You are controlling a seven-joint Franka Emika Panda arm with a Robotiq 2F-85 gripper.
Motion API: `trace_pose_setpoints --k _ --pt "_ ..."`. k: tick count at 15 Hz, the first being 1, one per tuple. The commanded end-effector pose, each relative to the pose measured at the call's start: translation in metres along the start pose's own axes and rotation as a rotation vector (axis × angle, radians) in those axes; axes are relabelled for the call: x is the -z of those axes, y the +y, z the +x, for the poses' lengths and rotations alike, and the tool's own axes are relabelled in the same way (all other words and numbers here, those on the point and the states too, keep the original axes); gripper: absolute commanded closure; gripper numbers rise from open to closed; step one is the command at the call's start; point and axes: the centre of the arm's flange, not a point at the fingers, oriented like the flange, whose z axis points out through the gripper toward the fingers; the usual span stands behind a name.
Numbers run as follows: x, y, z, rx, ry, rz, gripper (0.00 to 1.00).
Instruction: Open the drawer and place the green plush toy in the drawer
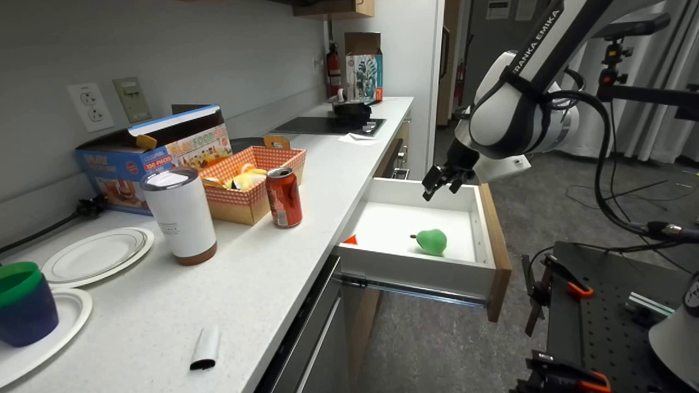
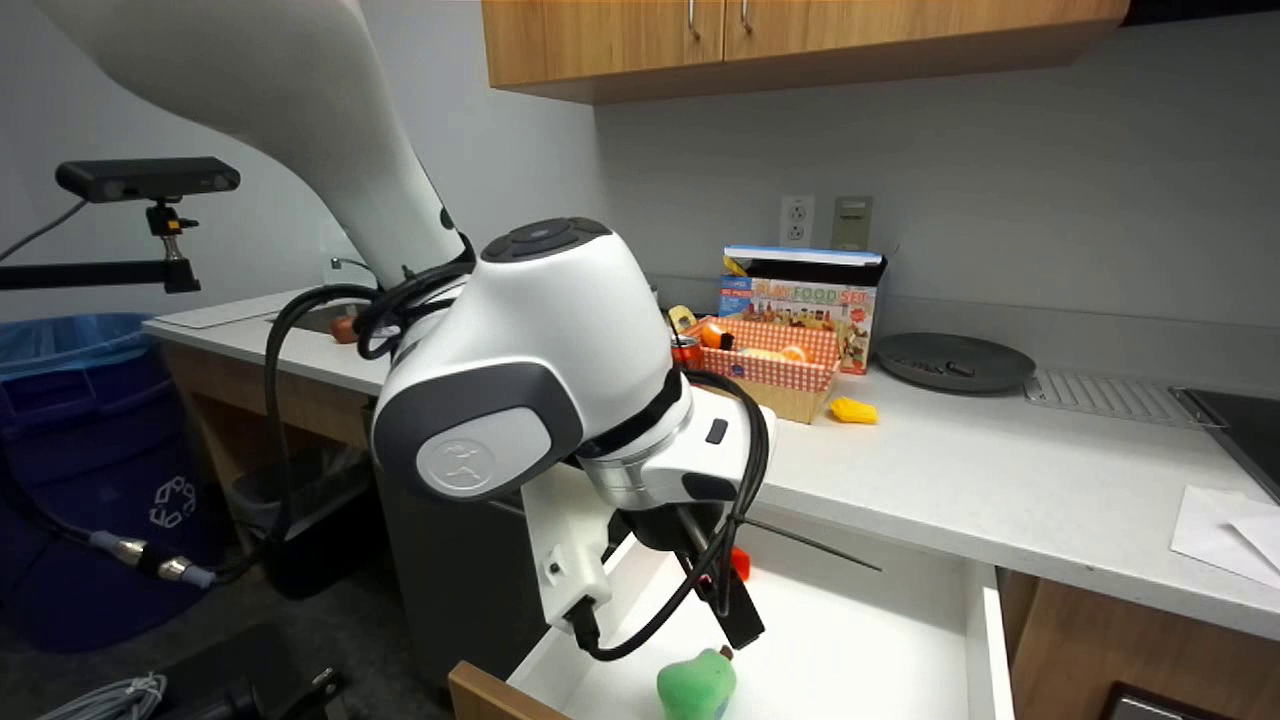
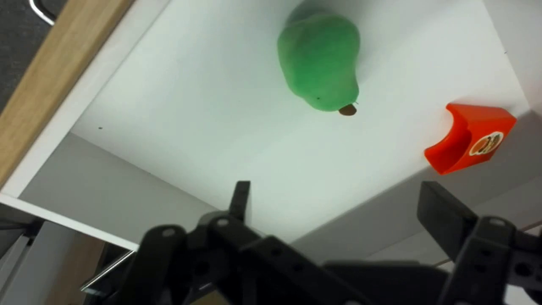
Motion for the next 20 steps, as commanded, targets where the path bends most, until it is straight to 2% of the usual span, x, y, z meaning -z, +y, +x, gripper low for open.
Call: trace_pose_setpoints --k 1,5,9,10,20 --pt "0.012 0.002 -0.009 -0.01 0.09 -0.023 0.0" --pt "0.014 0.002 -0.004 -0.017 0.14 -0.012 0.0" --pt "0.017 -0.008 -0.003 -0.041 0.129 0.038 0.0" --pt "0.01 -0.011 0.01 -0.018 0.121 0.004 0.0" --pt "0.012 -0.02 0.011 -0.034 0.127 0.018 0.0"
